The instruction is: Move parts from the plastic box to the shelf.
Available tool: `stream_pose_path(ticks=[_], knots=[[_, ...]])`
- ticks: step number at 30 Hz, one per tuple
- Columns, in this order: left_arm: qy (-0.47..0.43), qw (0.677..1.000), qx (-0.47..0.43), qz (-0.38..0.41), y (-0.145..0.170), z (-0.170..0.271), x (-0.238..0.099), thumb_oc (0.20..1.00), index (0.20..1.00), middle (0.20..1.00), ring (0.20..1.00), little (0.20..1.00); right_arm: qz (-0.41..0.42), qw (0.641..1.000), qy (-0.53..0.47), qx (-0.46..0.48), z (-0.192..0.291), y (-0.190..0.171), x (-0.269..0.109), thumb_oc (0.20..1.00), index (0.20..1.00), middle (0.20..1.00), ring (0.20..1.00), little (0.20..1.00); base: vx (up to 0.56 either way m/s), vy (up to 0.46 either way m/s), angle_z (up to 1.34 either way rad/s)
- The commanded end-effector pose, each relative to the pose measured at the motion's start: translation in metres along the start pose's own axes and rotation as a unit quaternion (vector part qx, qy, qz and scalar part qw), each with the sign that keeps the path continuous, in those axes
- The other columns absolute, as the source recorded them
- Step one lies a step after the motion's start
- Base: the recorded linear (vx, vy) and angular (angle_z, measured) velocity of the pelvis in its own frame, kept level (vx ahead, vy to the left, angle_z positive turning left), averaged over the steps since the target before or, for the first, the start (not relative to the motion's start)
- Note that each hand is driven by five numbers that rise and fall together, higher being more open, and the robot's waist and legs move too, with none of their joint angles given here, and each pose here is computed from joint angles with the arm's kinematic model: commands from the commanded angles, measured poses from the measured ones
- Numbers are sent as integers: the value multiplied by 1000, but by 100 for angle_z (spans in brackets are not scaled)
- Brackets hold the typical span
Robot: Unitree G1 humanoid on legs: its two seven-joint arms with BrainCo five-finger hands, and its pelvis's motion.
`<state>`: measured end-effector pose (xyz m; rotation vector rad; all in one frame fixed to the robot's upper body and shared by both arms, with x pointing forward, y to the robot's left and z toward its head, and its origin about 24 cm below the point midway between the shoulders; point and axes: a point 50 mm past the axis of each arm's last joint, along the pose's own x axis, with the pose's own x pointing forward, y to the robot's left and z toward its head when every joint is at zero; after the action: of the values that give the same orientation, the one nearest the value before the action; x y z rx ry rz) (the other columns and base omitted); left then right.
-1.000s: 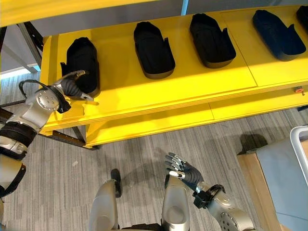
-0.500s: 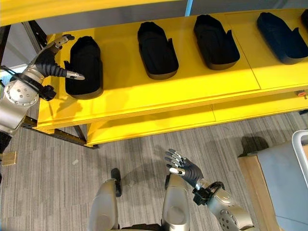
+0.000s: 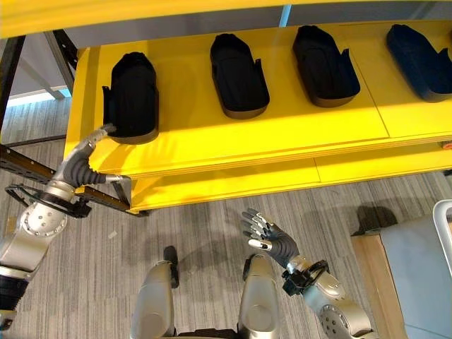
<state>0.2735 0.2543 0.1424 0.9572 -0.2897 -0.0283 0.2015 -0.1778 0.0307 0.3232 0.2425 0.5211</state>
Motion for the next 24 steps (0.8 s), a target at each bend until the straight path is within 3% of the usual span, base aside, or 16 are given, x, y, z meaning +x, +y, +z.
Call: stream_pose_path(ticks=[1,13,24], knots=[[-49,998,38,25,7,15,3,1000,1000,1000,1000,1000,16,997,-70,-15,21,10,7,1000,1000,1000,1000,1000,0,0,0],[17,999,2,-28,-38,-8,4,1000,1000,1000,1000,1000,13,996,-86,-21,29,12,10,1000,1000,1000,1000,1000,0,0,0],[97,995,1,-25,-51,-37,14,1000,1000,1000,1000,1000,9,997,-80,-16,27,11,7,1000,1000,1000,1000,1000,5,5,-1]])
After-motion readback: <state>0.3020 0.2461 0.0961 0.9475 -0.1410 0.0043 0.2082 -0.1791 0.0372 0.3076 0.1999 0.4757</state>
